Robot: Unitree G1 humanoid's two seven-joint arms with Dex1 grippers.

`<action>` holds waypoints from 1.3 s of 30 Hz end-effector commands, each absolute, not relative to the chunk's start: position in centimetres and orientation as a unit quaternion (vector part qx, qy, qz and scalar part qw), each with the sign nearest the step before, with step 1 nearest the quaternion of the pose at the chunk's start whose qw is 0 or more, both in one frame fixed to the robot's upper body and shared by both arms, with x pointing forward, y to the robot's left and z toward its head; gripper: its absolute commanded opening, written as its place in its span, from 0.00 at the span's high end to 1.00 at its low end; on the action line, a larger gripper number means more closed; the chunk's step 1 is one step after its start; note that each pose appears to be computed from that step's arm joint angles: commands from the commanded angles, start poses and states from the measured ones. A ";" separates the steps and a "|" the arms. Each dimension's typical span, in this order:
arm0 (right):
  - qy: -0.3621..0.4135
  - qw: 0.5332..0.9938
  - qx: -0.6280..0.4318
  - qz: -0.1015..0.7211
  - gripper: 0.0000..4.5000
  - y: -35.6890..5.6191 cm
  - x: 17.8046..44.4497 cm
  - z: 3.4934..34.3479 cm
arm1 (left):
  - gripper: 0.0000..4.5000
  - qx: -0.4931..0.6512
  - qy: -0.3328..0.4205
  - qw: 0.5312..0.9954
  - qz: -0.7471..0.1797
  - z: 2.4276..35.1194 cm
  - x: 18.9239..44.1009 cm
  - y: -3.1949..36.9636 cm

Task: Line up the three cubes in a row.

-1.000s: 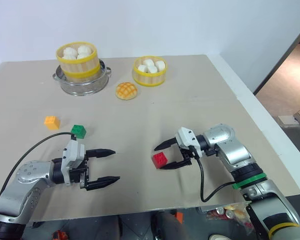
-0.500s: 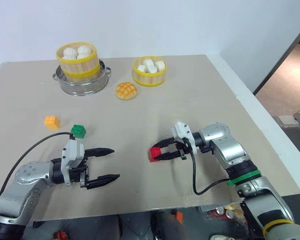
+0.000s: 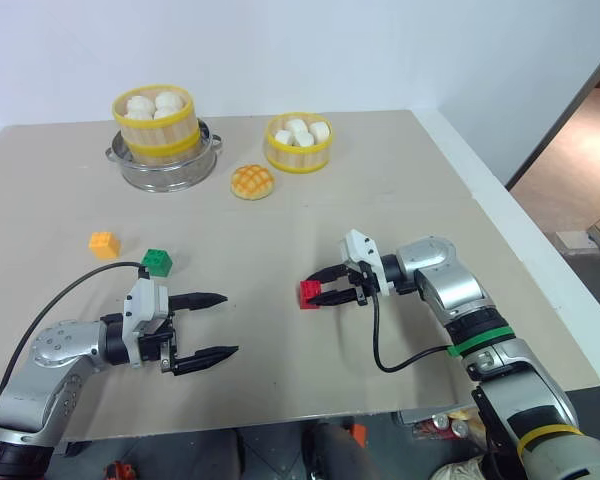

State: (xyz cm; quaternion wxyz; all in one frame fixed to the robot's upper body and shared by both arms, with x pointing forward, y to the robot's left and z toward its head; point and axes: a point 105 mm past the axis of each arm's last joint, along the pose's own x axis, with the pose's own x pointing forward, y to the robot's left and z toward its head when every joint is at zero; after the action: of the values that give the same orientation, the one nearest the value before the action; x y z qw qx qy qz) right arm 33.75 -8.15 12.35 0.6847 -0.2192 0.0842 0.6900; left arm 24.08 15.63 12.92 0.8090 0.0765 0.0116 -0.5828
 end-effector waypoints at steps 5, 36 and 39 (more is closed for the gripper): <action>0.106 0.681 -0.222 0.690 0.42 -8.7 34.0 12.2 | 0.00 0.090 -0.001 0.816 -0.571 13.5 24.3 16.1; -0.047 0.739 -0.130 0.660 0.01 -6.7 31.8 22.0 | 0.00 0.002 -0.041 0.993 -0.115 15.9 32.5 25.2; -0.052 0.743 -0.146 0.651 0.01 -6.8 32.1 21.7 | 0.00 0.010 -0.017 0.994 -0.108 14.7 32.9 24.9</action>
State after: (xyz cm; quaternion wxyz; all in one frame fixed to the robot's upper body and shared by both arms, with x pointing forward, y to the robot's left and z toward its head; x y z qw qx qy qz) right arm 32.11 -6.79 21.26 0.7425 -0.1334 -0.0348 0.6555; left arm 32.69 24.81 14.31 0.9930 -0.0047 -0.0122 -0.1173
